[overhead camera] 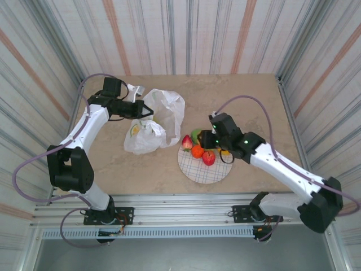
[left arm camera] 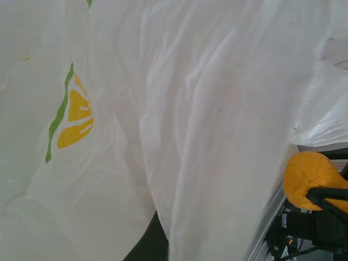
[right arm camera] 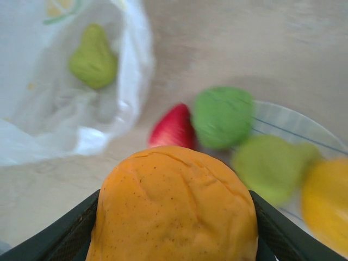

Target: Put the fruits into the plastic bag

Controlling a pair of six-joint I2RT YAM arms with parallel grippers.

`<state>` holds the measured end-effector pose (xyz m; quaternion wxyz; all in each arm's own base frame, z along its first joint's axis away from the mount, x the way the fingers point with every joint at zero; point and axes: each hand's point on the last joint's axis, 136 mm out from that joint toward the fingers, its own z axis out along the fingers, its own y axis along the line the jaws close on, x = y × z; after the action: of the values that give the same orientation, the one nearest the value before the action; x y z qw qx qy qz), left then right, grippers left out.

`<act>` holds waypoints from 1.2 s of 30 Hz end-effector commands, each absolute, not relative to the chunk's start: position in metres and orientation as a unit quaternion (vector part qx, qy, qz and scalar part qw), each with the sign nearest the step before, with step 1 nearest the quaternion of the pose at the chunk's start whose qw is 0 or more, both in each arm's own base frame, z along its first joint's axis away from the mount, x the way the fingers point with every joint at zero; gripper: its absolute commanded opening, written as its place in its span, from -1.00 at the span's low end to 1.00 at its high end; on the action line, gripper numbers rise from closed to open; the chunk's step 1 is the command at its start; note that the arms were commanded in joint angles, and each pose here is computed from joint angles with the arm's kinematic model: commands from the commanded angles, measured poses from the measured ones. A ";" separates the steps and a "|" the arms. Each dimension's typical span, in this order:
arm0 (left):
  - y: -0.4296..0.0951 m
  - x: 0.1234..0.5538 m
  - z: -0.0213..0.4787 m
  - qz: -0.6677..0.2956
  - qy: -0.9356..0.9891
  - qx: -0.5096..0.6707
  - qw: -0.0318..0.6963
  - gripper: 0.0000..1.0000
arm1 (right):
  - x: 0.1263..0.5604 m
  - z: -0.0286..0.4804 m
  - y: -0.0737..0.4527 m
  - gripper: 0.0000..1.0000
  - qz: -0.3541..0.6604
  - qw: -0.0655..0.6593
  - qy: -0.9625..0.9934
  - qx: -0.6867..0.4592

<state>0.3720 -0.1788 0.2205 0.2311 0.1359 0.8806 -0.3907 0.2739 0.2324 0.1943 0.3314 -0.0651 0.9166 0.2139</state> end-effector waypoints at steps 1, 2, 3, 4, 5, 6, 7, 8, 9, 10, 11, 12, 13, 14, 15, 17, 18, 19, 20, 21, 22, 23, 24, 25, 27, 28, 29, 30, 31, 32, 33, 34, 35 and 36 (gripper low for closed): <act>-0.184 0.369 0.237 -0.407 0.869 0.147 0.241 -1.00 | 0.294 0.214 0.284 0.06 0.280 0.356 0.886 -0.100; -0.184 0.369 0.237 -0.408 0.869 0.146 0.240 -1.00 | 0.300 0.213 0.297 0.06 0.285 0.359 0.882 -0.105; -0.185 0.368 0.237 -0.408 0.868 0.147 0.240 -1.00 | 0.305 0.213 0.307 0.06 0.292 0.366 0.877 -0.106; -0.185 0.368 0.237 -0.408 0.868 0.148 0.240 -1.00 | 0.312 0.212 0.319 0.05 0.302 0.370 0.872 -0.106; -0.185 0.368 0.237 -0.408 0.868 0.148 0.241 -1.00 | 0.317 0.211 0.330 0.05 0.313 0.374 0.867 -0.104; -0.185 0.368 0.237 -0.408 0.868 0.148 0.240 -1.00 | 0.323 0.210 0.338 0.05 0.322 0.378 0.862 -0.099; -0.185 0.368 0.236 -0.407 0.869 0.147 0.240 -1.00 | 0.330 0.207 0.347 0.05 0.331 0.380 0.859 -0.092; -0.186 0.368 0.236 -0.408 0.868 0.148 0.239 -1.00 | 0.336 0.203 0.355 0.04 0.339 0.380 0.856 -0.086; -0.187 0.367 0.237 -0.408 0.868 0.149 0.239 -1.00 | 0.341 0.199 0.361 0.04 0.342 0.381 0.855 -0.081; -0.187 0.367 0.237 -0.409 0.868 0.150 0.239 -1.00 | 0.348 0.195 0.368 0.03 0.344 0.381 0.855 -0.075; -0.188 0.367 0.236 -0.409 0.868 0.151 0.238 -1.00 | 0.353 0.191 0.375 0.03 0.346 0.380 0.855 -0.071; -0.188 0.366 0.236 -0.409 0.868 0.151 0.238 -1.00 | 0.356 0.187 0.382 0.03 0.348 0.378 0.855 -0.068; -0.188 0.366 0.237 -0.409 0.868 0.151 0.239 -1.00 | 0.358 0.185 0.390 0.03 0.353 0.377 0.854 -0.067; -0.189 0.366 0.237 -0.409 0.868 0.151 0.239 -1.00 | 0.359 0.182 0.400 0.03 0.357 0.375 0.853 -0.066; -0.189 0.367 0.238 -0.409 0.868 0.150 0.240 -1.00 | 0.360 0.178 0.407 0.04 0.358 0.374 0.853 -0.065; -0.189 0.367 0.238 -0.410 0.867 0.150 0.241 -1.00 | 0.364 0.168 0.416 0.08 0.354 0.364 0.860 -0.048; -0.189 0.367 0.239 -0.410 0.867 0.149 0.241 -1.00 | 0.367 0.163 0.418 0.09 0.351 0.359 0.864 -0.036; -0.189 0.367 0.239 -0.411 0.866 0.149 0.241 -1.00 | 0.370 0.155 0.419 0.08 0.343 0.352 0.870 -0.018; -0.189 0.367 0.240 -0.411 0.866 0.149 0.242 -1.00 | 0.372 0.151 0.419 0.08 0.340 0.349 0.873 -0.006; -0.189 0.367 0.240 -0.411 0.866 0.149 0.243 -1.00 | 0.374 0.145 0.421 0.09 0.338 0.344 0.876 0.004; -0.189 0.366 0.241 -0.411 0.866 0.148 0.243 -1.00 | 0.375 0.139 0.423 0.09 0.337 0.340 0.878 0.011; -0.189 0.366 0.242 -0.410 0.866 0.148 0.245 -1.00 | 0.377 0.135 0.424 0.09 0.336 0.337 0.879 0.018; -0.188 0.366 0.242 -0.409 0.866 0.148 0.246 -1.00 | 0.378 0.132 0.426 0.09 0.337 0.332 0.881 0.024; -0.188 0.366 0.243 -0.409 0.866 0.149 0.248 -1.00 | 0.379 0.126 0.427 0.10 0.333 0.327 0.884 0.031; -0.188 0.366 0.245 -0.409 0.865 0.149 0.250 -1.00 | 0.381 0.118 0.428 0.11 0.332 0.317 0.887 0.044; -0.188 0.365 0.245 -0.409 0.865 0.149 0.251 -1.00 | 0.381 0.115 0.429 0.12 0.333 0.313 0.888 0.051; -0.188 0.366 0.245 -0.409 0.865 0.149 0.251 -1.00 | 0.383 0.113 0.430 0.12 0.335 0.309 0.888 0.056; -0.188 0.365 0.246 -0.409 0.864 0.149 0.251 -1.00 | 0.383 0.111 0.432 0.12 0.338 0.305 0.889 0.060; -0.188 0.365 0.246 -0.409 0.865 0.148 0.251 -1.00 | 0.384 0.108 0.434 0.13 0.339 0.299 0.889 0.065; -0.188 0.365 0.246 -0.409 0.865 0.148 0.251 -1.00 | 0.385 0.107 0.436 0.14 0.341 0.294 0.890 0.067; -0.188 0.366 0.245 -0.409 0.865 0.148 0.251 -1.00 | 0.385 0.106 0.438 0.15 0.344 0.288 0.891 0.069; -0.188 0.366 0.245 -0.408 0.865 0.147 0.251 -1.00 | 0.384 0.105 0.441 0.16 0.347 0.283 0.891 0.068; -0.188 0.366 0.245 -0.408 0.866 0.147 0.250 -1.00 | 0.383 0.106 0.444 0.17 0.352 0.280 0.891 0.066; -0.187 0.366 0.245 -0.408 0.866 0.147 0.250 -1.00 | 0.381 0.107 0.447 0.18 0.357 0.276 0.890 0.063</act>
<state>0.3701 -0.1850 0.2283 0.2361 0.1396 0.8740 -0.4011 0.3807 0.4387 0.1029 0.2920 0.0473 0.8922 0.3414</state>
